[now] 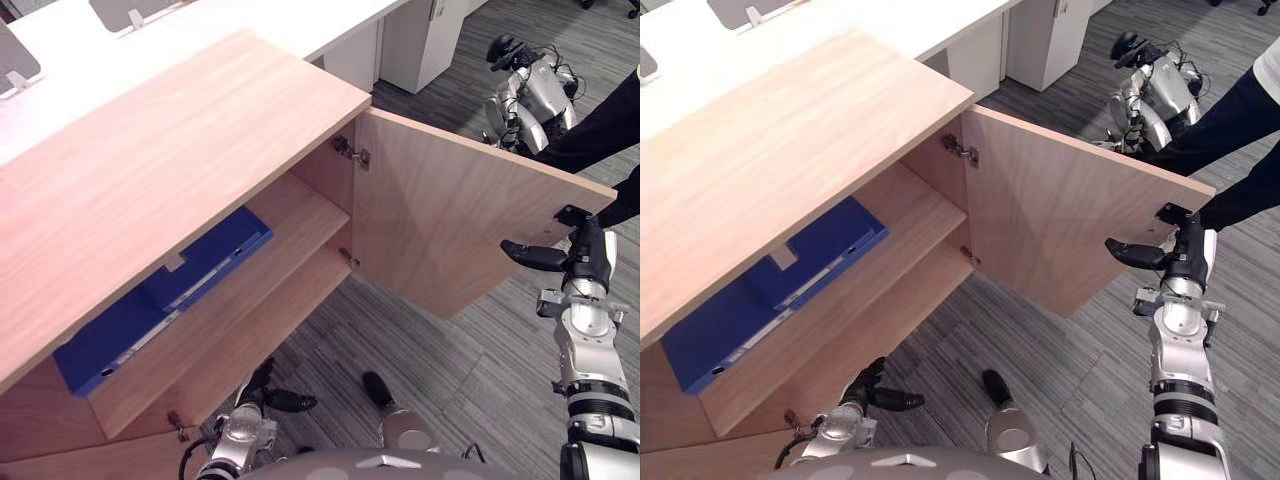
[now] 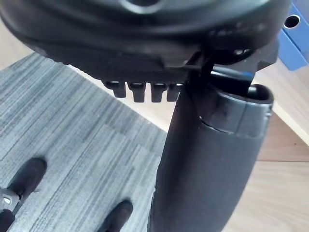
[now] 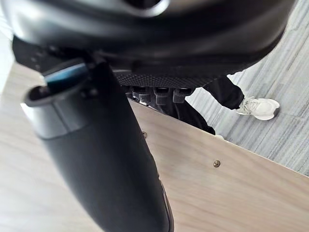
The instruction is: Walk over to the cabinet, pick up the folder, carry it to the office cabinet, place the folder inside the office cabinet, then close the office cabinet door
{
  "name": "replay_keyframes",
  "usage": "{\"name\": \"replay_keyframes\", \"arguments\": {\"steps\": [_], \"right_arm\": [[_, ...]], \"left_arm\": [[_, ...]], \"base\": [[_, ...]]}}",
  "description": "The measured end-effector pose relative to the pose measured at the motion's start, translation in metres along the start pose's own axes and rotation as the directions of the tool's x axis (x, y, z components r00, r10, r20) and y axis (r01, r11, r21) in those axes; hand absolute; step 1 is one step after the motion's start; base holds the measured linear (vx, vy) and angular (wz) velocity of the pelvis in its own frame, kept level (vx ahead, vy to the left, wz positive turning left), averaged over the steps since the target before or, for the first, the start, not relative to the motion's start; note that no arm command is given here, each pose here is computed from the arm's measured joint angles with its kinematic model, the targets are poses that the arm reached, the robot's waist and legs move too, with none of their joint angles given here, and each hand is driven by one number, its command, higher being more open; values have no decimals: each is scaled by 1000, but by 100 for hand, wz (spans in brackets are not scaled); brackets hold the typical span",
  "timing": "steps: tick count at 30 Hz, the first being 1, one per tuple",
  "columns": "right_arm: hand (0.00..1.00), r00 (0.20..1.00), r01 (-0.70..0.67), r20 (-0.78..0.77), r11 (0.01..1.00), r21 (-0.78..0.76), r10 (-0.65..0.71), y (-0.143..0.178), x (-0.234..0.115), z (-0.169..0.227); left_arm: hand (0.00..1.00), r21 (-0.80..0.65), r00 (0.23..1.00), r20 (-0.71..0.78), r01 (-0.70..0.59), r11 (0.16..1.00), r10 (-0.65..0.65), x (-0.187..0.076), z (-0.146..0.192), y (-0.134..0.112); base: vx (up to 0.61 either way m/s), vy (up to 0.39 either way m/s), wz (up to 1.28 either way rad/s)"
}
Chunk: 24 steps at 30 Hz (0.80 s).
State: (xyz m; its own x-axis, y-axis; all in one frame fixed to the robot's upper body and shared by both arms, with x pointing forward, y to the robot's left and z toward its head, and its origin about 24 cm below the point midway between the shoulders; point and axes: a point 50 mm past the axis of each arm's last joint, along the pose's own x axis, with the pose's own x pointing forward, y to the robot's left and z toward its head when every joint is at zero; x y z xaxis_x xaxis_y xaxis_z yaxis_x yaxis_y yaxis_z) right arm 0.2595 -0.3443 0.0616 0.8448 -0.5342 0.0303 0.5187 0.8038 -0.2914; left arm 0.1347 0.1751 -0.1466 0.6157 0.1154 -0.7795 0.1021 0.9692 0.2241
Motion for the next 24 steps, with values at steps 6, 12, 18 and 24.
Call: {"name": "replay_keyframes", "arguments": {"steps": [6,12,18,24], "right_arm": [[100,1000,16,-3,1000,1,-16,-1,-1,-1],[100,999,42,-3,994,97,-42,7,-26,-9],[100,995,-88,-24,986,141,92,27,-74,-24],[100,951,-294,-46,943,156,304,35,-127,-31]], "left_arm": [[100,-1,1000,-28,1,1000,-1,-3,-10,-1],[100,26,997,-75,5,1000,-3,-6,-22,-1],[100,35,998,-64,6,999,-3,-5,-19,-1],[100,72,999,-47,22,997,-18,-3,-14,-3]], "base": [[-40,6,14],[15,-4,4],[37,-4,-16],[12,-6,-19]]}}
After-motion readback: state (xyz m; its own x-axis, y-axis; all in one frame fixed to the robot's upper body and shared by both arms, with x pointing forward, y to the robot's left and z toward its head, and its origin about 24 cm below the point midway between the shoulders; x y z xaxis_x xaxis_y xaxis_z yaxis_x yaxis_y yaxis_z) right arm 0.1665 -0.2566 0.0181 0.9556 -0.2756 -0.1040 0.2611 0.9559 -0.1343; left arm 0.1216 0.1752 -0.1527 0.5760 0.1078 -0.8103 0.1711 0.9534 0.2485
